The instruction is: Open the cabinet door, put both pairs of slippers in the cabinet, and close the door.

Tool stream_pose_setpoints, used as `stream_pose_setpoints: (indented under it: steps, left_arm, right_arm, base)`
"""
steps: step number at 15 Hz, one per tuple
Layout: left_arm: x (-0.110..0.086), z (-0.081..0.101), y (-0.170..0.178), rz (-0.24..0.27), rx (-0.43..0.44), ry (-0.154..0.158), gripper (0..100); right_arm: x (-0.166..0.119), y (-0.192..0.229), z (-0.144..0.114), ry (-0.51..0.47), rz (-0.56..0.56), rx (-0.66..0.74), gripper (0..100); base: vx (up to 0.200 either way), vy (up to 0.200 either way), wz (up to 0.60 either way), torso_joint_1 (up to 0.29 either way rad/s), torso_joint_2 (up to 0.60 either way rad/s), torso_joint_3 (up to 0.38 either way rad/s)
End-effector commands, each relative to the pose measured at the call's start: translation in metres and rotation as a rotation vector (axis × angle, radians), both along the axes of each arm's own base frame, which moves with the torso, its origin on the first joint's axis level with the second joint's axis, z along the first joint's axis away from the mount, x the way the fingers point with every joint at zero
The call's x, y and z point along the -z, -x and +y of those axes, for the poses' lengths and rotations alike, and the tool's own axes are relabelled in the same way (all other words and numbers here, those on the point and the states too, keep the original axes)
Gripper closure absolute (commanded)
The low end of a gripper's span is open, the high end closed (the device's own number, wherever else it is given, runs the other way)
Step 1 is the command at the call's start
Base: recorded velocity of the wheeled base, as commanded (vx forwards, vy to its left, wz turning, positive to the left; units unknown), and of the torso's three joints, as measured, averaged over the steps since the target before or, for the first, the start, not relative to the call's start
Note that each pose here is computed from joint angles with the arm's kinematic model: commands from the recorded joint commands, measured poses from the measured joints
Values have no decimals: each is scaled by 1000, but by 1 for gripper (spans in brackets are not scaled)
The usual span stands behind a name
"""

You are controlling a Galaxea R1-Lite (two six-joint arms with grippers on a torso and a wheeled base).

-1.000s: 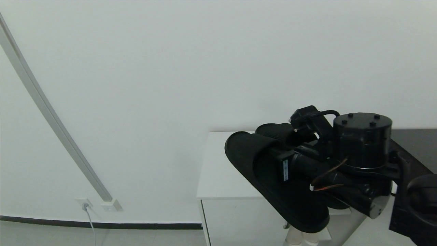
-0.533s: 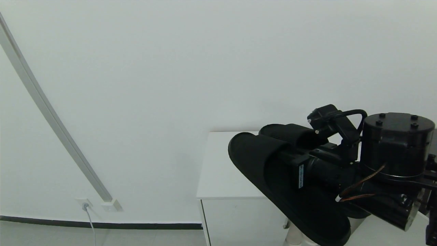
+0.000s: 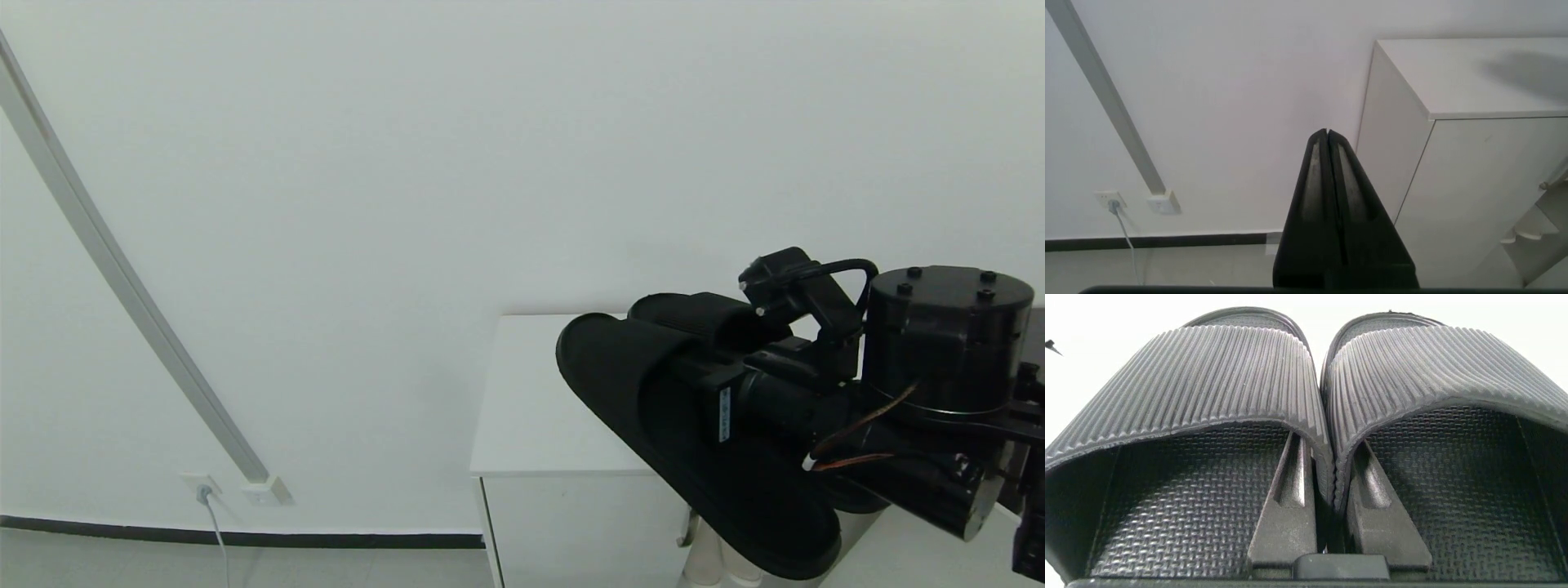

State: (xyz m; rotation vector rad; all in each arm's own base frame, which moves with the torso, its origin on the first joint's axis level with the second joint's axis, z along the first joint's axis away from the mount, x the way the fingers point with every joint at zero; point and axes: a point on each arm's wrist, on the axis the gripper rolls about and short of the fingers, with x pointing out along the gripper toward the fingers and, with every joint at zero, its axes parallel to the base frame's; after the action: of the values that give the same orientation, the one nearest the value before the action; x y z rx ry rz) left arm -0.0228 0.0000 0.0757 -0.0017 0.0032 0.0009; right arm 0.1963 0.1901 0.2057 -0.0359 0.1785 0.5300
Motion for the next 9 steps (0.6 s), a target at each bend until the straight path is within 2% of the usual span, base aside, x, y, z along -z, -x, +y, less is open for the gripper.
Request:
stream_pose_setpoints:
  steps: [1, 9]
  left_arm:
    - [0, 0, 0, 0, -1, 1, 100]
    - [0, 0, 0, 0, 1, 0, 100]
  right_arm:
    - [3, -1, 1, 7, 6, -2, 100]
    - [9, -2, 5, 22, 24, -12, 100]
  base:
    - [-200, 0, 0, 2, 2, 2]
    - [-200, 0, 0, 2, 2, 1]
